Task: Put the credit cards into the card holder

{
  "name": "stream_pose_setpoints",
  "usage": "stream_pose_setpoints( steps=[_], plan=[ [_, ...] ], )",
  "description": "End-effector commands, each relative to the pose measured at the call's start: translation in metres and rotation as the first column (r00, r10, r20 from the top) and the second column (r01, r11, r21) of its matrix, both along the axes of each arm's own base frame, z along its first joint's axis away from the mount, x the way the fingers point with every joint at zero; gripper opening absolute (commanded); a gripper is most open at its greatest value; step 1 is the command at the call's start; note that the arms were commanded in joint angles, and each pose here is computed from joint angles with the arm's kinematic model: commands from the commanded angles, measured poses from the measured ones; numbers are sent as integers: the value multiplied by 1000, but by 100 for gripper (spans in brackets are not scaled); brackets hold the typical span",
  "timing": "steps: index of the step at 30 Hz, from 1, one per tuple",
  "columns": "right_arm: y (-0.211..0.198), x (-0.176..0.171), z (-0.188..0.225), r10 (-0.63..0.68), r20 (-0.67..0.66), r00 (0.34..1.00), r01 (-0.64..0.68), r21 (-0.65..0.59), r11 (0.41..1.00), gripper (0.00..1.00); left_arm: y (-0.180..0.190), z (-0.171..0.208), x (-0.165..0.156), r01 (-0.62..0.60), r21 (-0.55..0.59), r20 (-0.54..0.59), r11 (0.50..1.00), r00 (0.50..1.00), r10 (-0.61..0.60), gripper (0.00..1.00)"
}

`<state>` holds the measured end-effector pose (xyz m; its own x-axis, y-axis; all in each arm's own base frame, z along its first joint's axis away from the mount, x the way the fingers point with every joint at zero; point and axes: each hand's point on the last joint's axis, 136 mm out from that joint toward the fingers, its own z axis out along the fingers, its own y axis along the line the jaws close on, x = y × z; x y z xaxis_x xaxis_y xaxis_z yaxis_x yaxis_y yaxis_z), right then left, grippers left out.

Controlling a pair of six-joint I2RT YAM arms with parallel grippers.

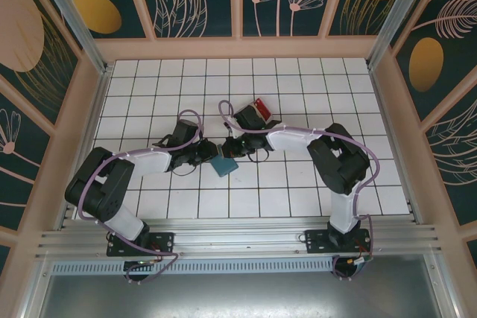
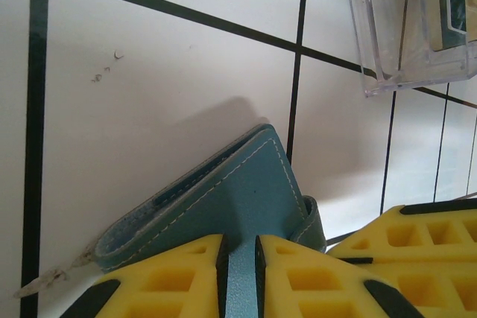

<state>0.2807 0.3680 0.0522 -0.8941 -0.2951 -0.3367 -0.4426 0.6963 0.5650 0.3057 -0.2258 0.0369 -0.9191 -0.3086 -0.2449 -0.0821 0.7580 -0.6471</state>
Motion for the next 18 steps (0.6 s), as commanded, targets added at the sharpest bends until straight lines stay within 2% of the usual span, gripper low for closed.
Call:
stream_pose_setpoints(
  steps=[1, 18],
  plan=[
    [-5, 0, -10, 14, 29, 999, -11, -88, 996, 8, -1, -3, 0, -3, 2, -1, 1000, 1000, 3, 21],
    [-1, -12, -19, 55, 36, 998, -49, -128, 990, 8, 2, -5, 0, -27, 7, 0, 1000, 1000, 27, 20]
  ],
)
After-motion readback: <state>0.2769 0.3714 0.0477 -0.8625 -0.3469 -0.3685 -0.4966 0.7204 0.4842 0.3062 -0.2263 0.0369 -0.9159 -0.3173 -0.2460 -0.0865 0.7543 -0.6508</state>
